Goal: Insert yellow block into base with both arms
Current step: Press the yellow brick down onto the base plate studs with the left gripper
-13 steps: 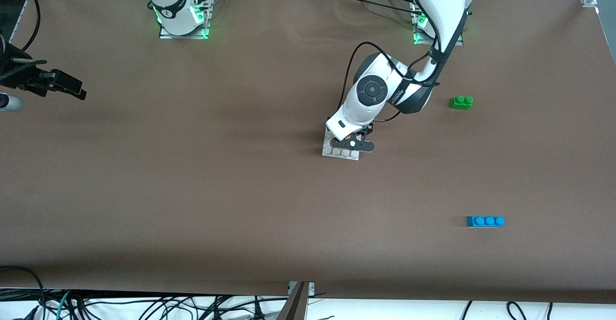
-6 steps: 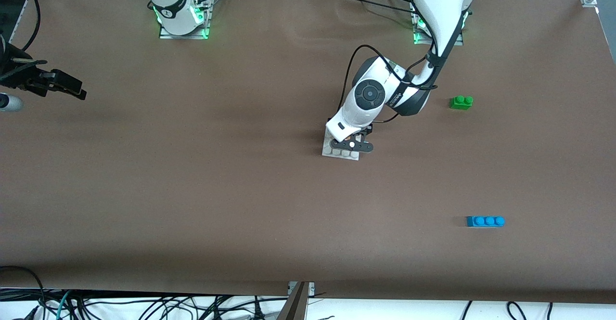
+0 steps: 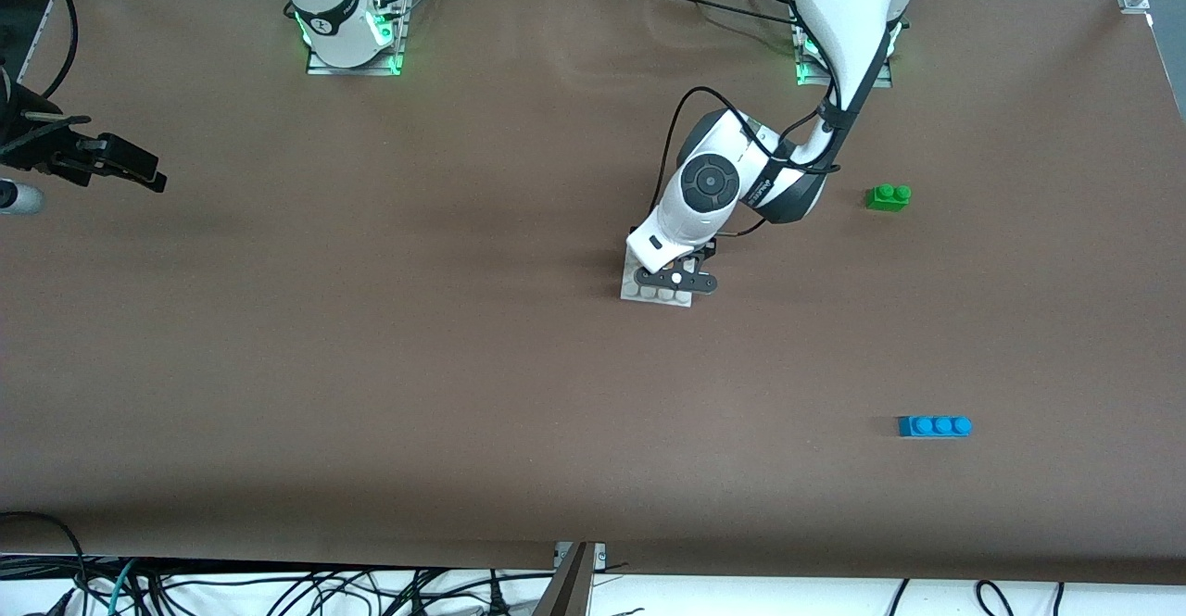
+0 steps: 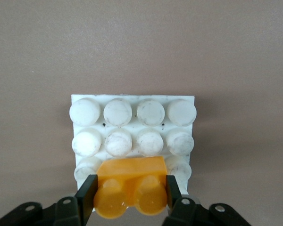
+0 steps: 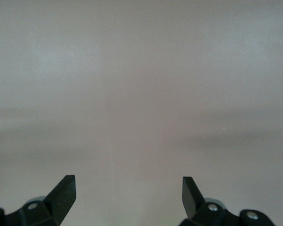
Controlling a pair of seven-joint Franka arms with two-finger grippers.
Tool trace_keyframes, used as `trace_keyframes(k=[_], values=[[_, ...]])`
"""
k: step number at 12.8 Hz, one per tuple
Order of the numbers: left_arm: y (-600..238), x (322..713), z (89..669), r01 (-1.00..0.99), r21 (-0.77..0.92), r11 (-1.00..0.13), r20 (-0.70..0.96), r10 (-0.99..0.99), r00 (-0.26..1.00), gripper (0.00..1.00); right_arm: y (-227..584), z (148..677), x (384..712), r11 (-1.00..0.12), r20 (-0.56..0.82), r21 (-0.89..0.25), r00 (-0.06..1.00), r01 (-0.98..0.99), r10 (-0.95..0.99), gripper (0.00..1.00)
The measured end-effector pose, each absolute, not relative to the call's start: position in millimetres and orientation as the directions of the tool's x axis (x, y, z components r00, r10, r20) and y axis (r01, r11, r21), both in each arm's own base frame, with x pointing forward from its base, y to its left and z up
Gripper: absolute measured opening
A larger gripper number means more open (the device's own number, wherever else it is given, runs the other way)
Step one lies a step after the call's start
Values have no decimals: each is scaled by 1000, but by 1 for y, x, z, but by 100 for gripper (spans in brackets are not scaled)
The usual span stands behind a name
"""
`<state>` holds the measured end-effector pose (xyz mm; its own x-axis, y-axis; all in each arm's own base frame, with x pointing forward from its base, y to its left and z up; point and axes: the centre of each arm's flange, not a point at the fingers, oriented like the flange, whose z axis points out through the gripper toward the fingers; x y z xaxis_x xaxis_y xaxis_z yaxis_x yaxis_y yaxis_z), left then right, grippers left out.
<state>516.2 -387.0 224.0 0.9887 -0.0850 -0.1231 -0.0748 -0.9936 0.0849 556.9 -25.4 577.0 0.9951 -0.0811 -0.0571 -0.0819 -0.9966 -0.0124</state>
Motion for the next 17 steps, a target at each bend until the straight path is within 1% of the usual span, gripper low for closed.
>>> trace_keyframes(k=[9, 10, 13, 15, 17], values=[[-387, 514, 213, -76, 76, -994, -141, -86, 986, 63, -25, 576, 557, -997, -58, -12, 995, -82, -81, 100], [-387, 514, 212, -74, 74, -994, -142, -84, 986, 68, -25, 576, 557, -997, -58, -12, 995, -82, -81, 100], [-372, 528, 220, -47, 66, -997, -127, -55, 990, 99, -25, 576, 557, -997, -58, -12, 995, -82, -81, 100], [-362, 539, 253, -32, 61, -998, -125, -39, 991, 100, -25, 576, 557, -997, -59, -12, 995, -82, -81, 100], [-343, 548, 308, -9, 65, -998, -122, -17, 992, 100, -25, 576, 557, -997, -59, -12, 995, -82, -81, 100]])
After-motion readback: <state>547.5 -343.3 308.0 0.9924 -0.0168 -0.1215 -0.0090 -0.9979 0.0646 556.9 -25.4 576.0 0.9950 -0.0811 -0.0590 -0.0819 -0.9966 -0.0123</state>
